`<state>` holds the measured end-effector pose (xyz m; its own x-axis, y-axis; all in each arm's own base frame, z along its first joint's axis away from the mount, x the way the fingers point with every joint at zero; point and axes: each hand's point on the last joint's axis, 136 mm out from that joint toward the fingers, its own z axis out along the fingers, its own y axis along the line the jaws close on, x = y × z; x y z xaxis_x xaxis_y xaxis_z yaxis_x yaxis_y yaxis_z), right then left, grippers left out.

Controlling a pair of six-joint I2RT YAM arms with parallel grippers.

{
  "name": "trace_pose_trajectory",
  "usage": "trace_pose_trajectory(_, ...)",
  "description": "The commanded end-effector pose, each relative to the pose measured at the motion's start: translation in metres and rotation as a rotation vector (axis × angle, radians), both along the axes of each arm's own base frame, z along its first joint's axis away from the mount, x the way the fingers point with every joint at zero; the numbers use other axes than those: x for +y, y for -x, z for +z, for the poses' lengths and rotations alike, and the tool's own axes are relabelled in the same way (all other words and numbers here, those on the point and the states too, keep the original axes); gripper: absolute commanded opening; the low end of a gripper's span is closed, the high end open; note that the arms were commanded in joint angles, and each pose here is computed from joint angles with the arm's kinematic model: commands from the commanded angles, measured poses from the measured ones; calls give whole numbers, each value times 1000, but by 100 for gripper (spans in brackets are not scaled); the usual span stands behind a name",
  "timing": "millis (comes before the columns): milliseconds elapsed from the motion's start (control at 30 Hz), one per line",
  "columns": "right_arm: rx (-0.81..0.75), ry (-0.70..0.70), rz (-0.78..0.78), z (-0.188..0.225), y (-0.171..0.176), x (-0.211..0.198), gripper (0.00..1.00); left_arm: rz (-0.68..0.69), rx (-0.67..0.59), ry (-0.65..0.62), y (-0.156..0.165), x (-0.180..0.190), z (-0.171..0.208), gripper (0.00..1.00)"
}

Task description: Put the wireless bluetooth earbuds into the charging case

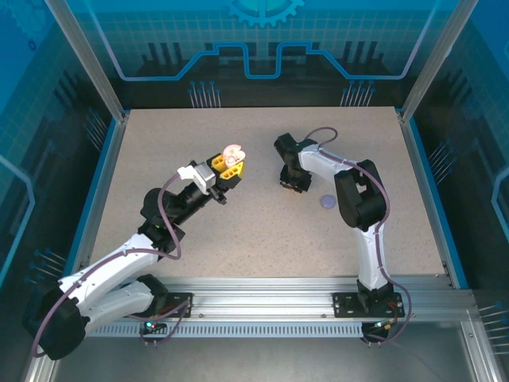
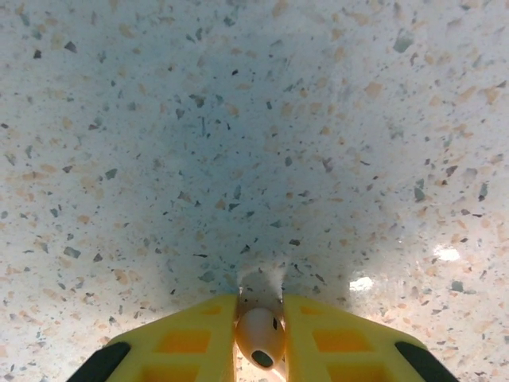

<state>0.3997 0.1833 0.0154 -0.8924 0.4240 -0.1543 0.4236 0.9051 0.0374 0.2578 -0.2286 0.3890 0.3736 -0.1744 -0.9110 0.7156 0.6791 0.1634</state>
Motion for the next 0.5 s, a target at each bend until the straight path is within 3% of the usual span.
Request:
trace_pose_trajectory(0,59,-2,15,-20,17,5,16,13,-53,36,9,7,16,0)
trace_pose_trajectory(467,-87,-53,85,21,10,9,4,7,-25,24,6,5,6,0)
